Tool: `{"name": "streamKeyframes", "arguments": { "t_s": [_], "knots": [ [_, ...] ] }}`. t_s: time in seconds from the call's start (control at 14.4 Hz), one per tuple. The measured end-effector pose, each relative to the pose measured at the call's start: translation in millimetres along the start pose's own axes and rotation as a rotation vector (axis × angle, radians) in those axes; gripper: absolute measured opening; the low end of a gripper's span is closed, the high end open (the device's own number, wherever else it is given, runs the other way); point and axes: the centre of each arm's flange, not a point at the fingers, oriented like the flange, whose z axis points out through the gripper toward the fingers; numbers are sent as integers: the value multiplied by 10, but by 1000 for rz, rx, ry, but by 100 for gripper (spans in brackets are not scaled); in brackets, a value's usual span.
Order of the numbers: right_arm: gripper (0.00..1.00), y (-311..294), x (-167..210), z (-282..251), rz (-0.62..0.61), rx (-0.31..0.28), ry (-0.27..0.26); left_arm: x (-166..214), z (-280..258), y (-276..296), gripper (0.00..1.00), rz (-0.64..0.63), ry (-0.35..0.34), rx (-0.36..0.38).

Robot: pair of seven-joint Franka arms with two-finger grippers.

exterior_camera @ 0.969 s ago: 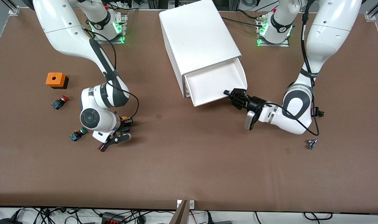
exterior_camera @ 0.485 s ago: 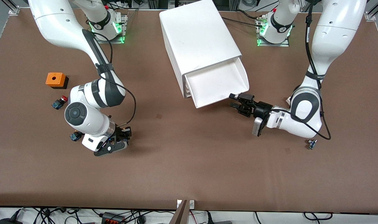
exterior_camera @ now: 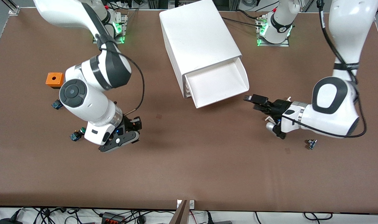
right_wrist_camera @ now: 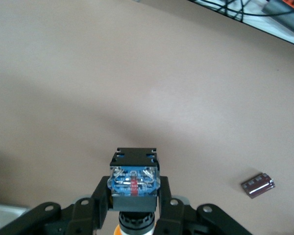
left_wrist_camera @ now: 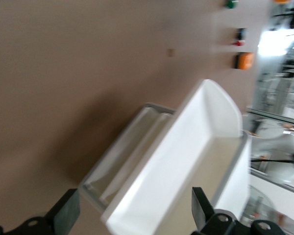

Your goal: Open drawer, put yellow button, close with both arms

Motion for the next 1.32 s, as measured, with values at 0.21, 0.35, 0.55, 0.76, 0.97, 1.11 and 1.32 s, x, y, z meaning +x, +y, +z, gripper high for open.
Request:
{"name": "streamKeyframes", "arguments": {
  "t_s": [0.21, 0.35, 0.55, 0.76, 0.97, 1.11, 1.32],
  "knots": [
    [43, -668, 8, -97, -29, 19, -2, -164, -262, 82, 100, -61, -19, 212],
    [43, -1275, -17, -185, 4, 33, 16, -275, -452, 75, 100, -69, -26, 389],
    [43, -1963, -118, -250, -2, 49, 27, -443, -1046, 220, 100, -59, 54, 626],
    [43, -2427, -242, -220, 8, 50, 19, -669, -1853, 624, 100, -39, 228, 755],
    [43, -2765, -351, -197, -18, 35, 21, -642, -2049, 617, 100, -27, 315, 779],
    [43, -2876, -368, -244, -32, 41, 35, -502, -1971, 476, 100, -32, 318, 776],
    [43, -3048, -367, -370, 0, 66, 85, -426, -1938, 372, 100, -70, 335, 769]
  ]
}}
